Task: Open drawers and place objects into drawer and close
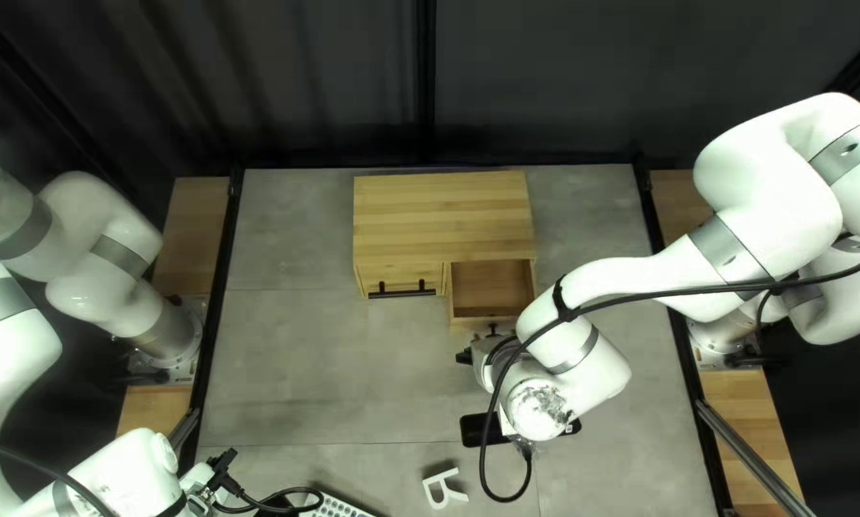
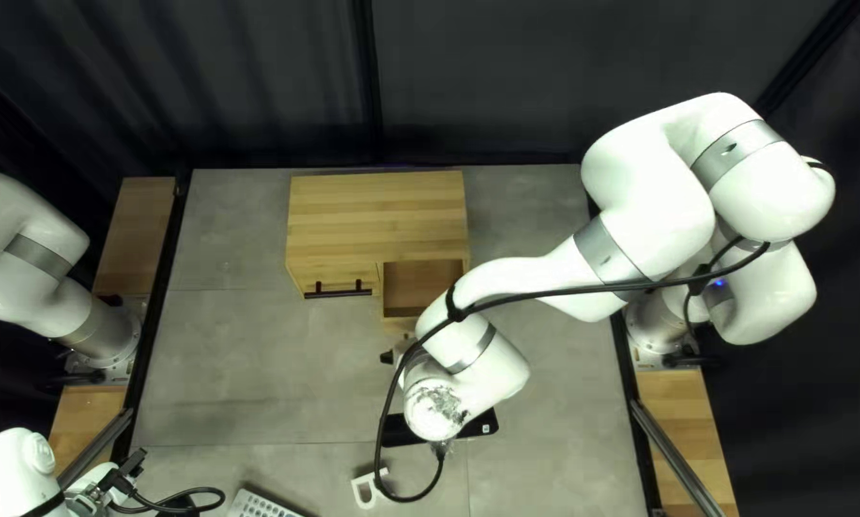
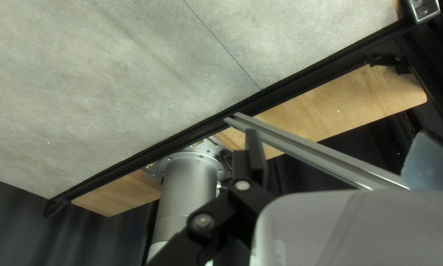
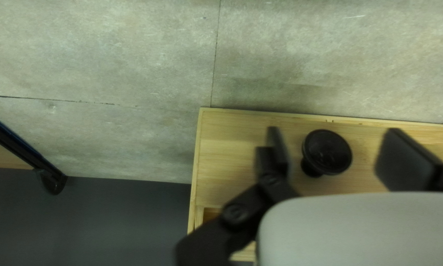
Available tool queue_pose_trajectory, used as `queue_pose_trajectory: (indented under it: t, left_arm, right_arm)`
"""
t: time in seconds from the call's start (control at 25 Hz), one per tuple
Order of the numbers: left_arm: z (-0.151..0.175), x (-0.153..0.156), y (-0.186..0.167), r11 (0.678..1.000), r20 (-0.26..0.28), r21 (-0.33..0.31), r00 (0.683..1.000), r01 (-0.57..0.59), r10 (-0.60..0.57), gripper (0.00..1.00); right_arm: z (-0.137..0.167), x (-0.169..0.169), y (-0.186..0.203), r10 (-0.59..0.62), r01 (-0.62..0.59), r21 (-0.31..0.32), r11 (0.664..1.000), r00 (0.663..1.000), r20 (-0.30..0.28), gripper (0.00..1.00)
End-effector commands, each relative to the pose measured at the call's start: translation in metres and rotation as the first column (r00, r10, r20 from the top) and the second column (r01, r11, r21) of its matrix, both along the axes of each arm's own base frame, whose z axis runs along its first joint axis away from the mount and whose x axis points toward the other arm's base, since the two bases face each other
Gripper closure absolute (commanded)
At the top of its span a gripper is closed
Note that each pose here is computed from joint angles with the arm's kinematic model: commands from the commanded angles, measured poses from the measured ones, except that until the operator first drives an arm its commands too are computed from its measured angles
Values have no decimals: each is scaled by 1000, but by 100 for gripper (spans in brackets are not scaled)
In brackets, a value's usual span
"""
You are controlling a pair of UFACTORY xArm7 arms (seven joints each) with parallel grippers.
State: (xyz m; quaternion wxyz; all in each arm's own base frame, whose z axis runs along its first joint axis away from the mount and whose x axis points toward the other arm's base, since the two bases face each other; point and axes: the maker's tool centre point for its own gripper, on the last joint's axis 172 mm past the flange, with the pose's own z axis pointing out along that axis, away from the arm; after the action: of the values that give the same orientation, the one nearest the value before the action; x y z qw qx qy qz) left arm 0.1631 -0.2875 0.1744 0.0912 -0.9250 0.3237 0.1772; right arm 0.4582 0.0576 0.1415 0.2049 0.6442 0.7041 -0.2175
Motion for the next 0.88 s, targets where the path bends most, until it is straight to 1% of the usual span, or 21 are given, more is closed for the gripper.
queue_pose_trajectory:
  t: [0.04,0.12,0.24,0.4,0.48,0.6,0.68,0.88]
  left_arm:
    - [0,0,0,1000,0,0,1000,0,0,0]
    - [0,0,0,1000,0,0,1000,0,0,0]
    - [0,0,0,1000,0,0,1000,0,0,0]
    - [0,0,0,1000,0,0,1000,0,0,0]
    - [0,0,0,1000,0,0,1000,0,0,0]
    - [0,0,0,1000,0,0,1000,0,0,0]
    - [0,0,0,1000,0,0,1000,0,0,0]
    - [0,0,0,1000,0,0,1000,0,0,0]
  right_arm:
    - [44,-3,5,-10,11,-13,1000,1000,7,0]
    - [65,1,11,-15,15,-18,1000,1000,11,0]
    - [87,6,14,-19,19,-15,1000,1000,19,0]
    - [97,7,9,-18,18,-11,1000,999,28,0]
    - [98,11,10,1,-1,-1,1000,999,37,0]
    - [88,24,24,61,-63,37,997,996,63,0]
    - [83,27,28,82,-86,58,995,994,66,0]
    - [85,25,27,88,-93,64,994,994,70,0]
